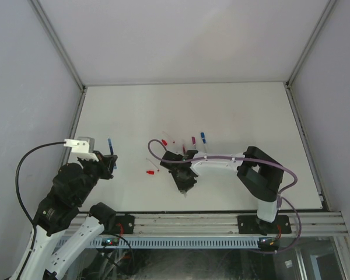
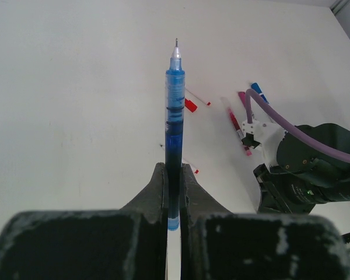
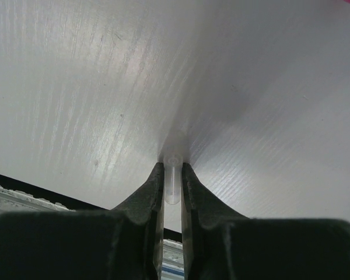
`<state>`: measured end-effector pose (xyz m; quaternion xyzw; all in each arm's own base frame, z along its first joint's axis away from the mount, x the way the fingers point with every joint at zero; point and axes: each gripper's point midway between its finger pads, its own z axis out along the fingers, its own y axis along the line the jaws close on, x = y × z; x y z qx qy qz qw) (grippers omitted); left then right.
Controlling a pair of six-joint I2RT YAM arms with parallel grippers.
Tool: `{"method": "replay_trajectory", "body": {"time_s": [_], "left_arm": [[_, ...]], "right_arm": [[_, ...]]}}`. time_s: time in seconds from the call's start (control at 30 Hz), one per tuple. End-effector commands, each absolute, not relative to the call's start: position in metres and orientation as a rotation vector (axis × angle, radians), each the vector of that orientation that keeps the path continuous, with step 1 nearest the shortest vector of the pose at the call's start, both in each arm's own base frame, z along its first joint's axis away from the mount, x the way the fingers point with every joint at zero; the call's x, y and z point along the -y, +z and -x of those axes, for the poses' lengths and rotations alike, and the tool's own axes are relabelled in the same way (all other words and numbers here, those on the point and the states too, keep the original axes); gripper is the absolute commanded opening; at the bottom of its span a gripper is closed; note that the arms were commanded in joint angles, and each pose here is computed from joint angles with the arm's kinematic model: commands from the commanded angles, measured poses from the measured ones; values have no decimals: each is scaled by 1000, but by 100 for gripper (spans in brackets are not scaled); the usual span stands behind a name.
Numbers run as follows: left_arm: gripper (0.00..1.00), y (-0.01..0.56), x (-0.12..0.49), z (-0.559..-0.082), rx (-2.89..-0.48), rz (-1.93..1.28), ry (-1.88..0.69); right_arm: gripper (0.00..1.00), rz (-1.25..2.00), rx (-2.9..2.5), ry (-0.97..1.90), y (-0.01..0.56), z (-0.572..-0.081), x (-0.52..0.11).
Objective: Insert the pens into the pen caps
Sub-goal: Pick up the pen cap from the center of the board.
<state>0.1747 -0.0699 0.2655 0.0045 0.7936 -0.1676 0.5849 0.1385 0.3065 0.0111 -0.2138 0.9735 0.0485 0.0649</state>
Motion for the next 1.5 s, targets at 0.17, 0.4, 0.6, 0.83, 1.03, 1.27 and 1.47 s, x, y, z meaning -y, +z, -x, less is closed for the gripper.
{"method": "replay_trajectory", "body": {"time_s": [0.17, 0.4, 0.6, 0.83, 1.03, 1.27, 1.47], "left_arm": [[0, 266, 77, -185, -1856, -28, -393], [0, 265, 84, -191, -1889, -8, -411], [0, 258, 100, -197, -1902, 4, -463], [0, 257, 135, -200, -1887, -54, -517], [0, 261, 175, -195, -1855, -135, -593], [0, 262, 199, -192, -1838, -178, -623], [0, 263, 204, -191, -1826, -185, -631]], "right_arm": [[0, 660, -2671, 348, 52, -158, -315], [0, 502, -2494, 679, 107, -188, -322], [0, 256, -2220, 807, 168, -218, -301], [0, -1, -2017, 943, 215, -237, -264], [0, 16, -1978, 1007, 227, -240, -260], [0, 25, -1906, 1070, 249, -241, -260], [0, 10, -1796, 1102, 266, -246, -259]]}}
